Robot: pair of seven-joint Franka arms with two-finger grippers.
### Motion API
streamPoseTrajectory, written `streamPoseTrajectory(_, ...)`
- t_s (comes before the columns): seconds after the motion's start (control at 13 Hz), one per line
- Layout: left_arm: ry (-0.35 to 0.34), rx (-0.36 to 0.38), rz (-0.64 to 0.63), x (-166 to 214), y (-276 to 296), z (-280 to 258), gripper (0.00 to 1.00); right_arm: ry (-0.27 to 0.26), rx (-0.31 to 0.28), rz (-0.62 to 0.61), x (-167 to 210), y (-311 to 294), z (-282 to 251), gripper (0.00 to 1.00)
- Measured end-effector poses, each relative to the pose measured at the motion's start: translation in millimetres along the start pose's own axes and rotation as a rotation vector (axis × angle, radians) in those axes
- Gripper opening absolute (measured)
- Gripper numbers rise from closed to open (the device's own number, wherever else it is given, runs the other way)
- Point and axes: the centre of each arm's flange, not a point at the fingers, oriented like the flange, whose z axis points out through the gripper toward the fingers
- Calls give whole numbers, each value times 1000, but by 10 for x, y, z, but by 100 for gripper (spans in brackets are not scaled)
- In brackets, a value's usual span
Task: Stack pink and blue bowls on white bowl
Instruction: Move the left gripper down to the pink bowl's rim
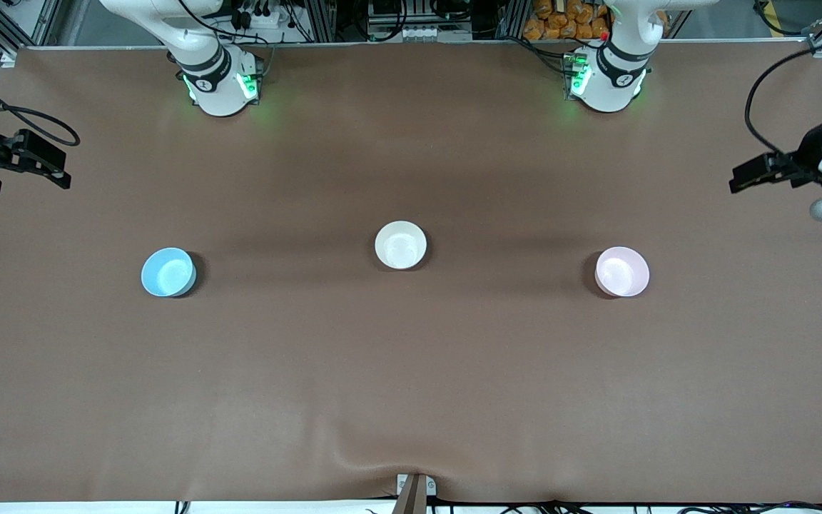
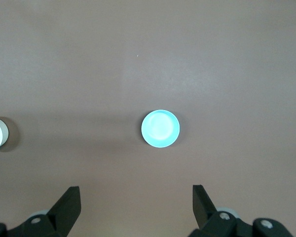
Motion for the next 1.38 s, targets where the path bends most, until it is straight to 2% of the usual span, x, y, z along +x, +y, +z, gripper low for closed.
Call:
streamPoseTrajectory(0.84,125,-14,-28,282,-145,1088,100,1,0,1,1,5,0,100)
streamPoseTrajectory(1.38,109,-12,-25,433,-164,1540,100,1,1,1,1,4,-1,100)
